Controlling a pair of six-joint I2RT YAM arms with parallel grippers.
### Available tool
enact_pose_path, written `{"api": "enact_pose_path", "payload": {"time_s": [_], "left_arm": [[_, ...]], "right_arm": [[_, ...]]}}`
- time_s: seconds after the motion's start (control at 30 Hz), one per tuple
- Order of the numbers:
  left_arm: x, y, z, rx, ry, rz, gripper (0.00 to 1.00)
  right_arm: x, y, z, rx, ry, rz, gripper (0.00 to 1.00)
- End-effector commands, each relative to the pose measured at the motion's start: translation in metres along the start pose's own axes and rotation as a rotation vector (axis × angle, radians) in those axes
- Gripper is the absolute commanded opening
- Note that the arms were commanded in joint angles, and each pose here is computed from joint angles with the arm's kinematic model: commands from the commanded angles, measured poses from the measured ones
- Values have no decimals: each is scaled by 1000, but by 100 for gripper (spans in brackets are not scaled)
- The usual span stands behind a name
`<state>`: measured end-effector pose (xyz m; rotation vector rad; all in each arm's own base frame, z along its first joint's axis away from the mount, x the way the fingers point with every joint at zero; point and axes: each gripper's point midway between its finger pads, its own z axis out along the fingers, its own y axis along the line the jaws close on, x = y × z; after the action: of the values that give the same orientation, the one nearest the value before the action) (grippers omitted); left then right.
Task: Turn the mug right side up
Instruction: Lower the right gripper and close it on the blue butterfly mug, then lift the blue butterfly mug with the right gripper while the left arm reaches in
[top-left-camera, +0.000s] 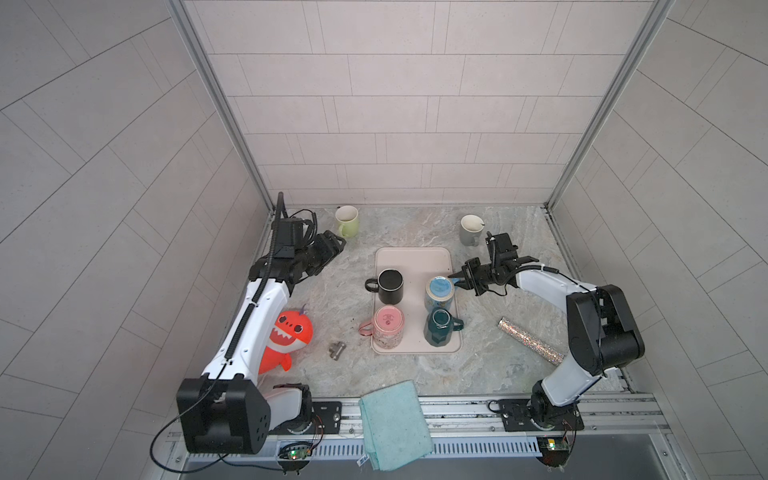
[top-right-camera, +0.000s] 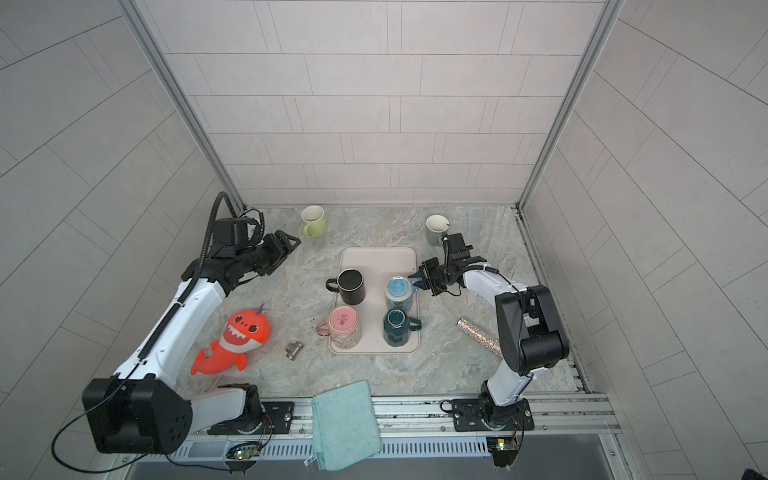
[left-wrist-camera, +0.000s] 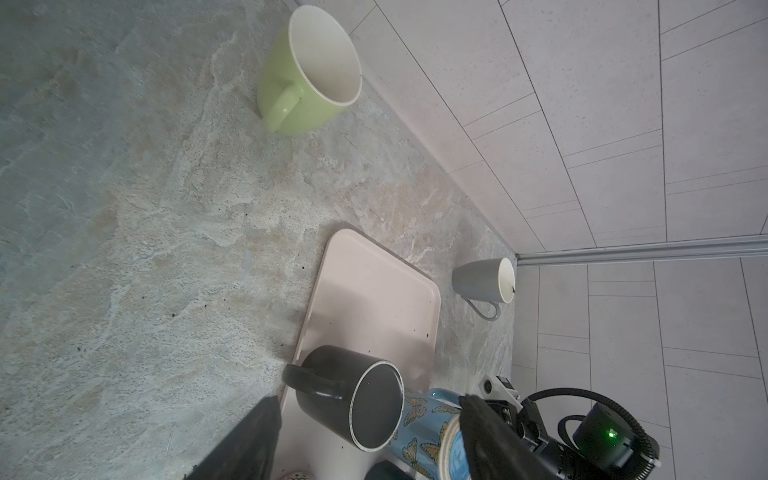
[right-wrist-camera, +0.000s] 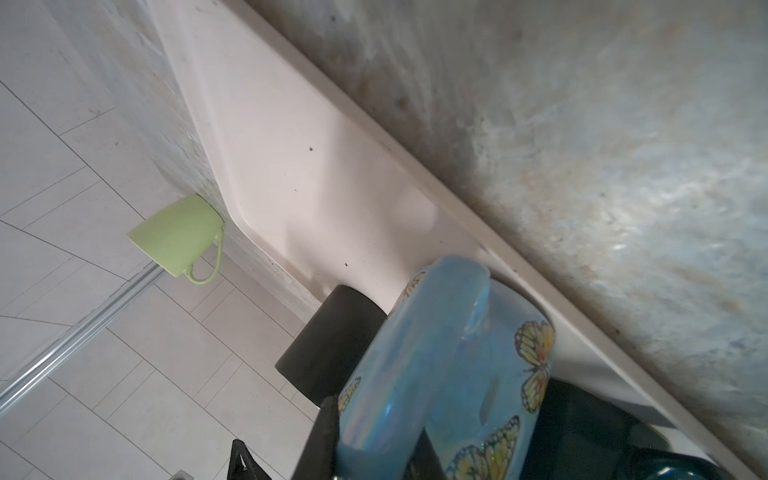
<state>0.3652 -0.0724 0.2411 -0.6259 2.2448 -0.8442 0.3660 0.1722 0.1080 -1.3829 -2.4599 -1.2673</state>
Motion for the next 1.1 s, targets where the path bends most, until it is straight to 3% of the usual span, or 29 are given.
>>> {"api": "enact_pose_path", "payload": {"time_s": [0.0,0.13,0.43,0.67,0.8,0.93,1.07], "left_arm": [[-6,-10,-10,29,-20,18,75],[-8,-15,-13,45,-27,23,75],[-14,-38,-17,134,-23,24,73],[-24,-66,-30,211,-34,44,71],[-28,-90,-49,292,-56,71,70],[-25,-117,-61,387,-4,96,71],[-17,-142,-68,464,56,122,70]], "right_arm": [[4,30,-17,-53,-44,-146,0],[18,42,-24,-73,-36,-258,0],[72,66,-41,-57,-55,-677,0],[89,87,-54,-143,-103,-861,0],[117,110,-69,-180,-151,-1106,0],[152,127,-79,-221,-197,-1383,0],[173,139,-87,-269,-252,-1545,0]]}}
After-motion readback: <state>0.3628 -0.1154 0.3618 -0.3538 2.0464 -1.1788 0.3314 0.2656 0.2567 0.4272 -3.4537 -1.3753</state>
